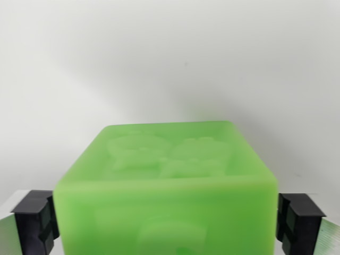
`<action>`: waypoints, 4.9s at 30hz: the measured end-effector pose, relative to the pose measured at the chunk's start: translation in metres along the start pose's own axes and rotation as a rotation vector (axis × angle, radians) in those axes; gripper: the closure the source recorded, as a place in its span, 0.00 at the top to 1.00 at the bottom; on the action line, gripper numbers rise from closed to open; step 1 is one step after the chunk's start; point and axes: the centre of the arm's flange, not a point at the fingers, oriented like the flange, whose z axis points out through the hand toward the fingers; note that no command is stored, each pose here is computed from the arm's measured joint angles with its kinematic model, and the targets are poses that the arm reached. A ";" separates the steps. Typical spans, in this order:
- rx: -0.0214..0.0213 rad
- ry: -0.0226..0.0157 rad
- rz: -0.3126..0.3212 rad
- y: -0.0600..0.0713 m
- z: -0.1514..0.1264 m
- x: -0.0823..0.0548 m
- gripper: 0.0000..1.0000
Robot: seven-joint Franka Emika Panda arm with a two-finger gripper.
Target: Stack cube
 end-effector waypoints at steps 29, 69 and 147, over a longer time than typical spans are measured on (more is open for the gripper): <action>0.0000 0.0001 0.000 0.000 0.000 0.000 0.00; 0.0001 0.0066 0.000 0.000 -0.058 0.001 0.00; 0.0019 0.0080 0.435 0.102 -0.135 0.021 0.00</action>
